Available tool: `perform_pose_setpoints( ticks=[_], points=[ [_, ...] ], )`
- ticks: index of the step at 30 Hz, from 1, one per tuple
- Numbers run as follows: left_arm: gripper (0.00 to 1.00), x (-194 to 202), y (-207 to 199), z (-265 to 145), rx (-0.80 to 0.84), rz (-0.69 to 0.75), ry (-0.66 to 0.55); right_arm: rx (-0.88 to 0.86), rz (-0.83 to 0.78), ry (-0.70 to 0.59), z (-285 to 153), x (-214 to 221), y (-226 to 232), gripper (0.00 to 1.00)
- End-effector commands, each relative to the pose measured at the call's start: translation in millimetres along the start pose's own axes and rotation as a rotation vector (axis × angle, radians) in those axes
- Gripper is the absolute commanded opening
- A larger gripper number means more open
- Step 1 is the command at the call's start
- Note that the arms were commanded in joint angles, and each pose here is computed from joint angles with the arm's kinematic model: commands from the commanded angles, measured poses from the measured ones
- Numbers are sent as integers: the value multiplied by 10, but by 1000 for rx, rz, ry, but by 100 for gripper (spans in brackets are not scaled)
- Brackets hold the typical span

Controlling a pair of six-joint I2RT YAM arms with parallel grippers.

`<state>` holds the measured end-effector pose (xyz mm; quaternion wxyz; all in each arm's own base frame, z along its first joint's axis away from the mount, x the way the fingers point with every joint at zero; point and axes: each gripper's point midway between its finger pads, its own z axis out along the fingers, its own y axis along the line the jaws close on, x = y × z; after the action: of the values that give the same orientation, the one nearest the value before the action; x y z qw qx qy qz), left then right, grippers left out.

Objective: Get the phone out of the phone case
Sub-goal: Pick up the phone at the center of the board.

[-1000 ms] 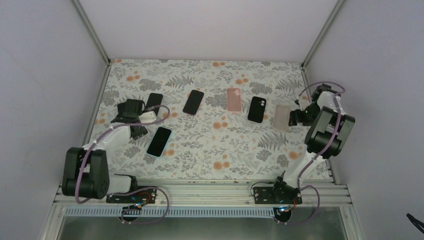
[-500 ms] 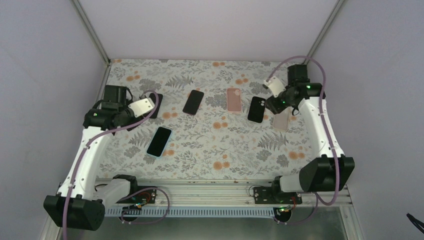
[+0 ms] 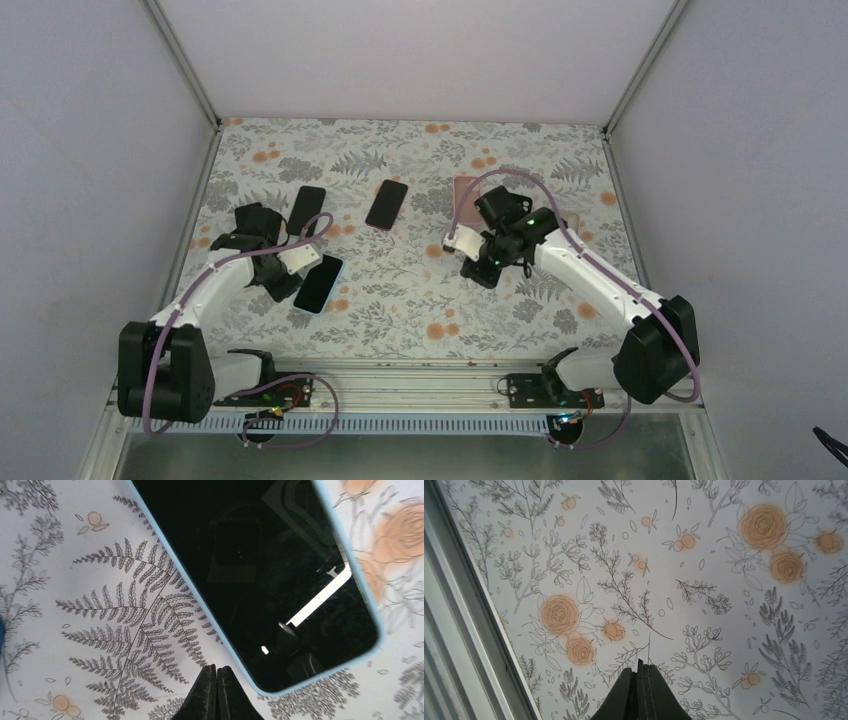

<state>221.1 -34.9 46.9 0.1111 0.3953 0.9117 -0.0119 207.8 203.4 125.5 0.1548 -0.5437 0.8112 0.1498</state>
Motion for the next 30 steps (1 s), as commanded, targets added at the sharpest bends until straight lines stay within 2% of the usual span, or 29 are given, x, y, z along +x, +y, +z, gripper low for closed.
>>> perform_pose_setpoints(
  ticks=[1, 5, 10, 13, 18, 25, 30],
  points=[
    [2, 34, 134, 152, -64, -31, 13, 48, 15, -43, 93, -54, -10, 4],
    [2, 108, 98, 282, -44, -46, 46, 64, 9, -40, 98, -22, 3, 4],
    [2, 128, -179, 331, 82, -39, 52, 57, 2, -64, -13, -74, 47, 3],
    [2, 147, -255, 351, 91, -21, 75, 80, -2, -59, -51, -68, 15, 4],
    [2, 108, -552, 464, 179, 95, 132, 121, -7, -58, -80, -69, -49, 4],
    [2, -362, -940, 547, 247, 264, 105, 139, -2, -39, -54, -88, -115, 4],
    [2, -806, -1251, 566, 401, 346, 55, 197, 0, -13, -136, -85, -217, 4]
  ],
)
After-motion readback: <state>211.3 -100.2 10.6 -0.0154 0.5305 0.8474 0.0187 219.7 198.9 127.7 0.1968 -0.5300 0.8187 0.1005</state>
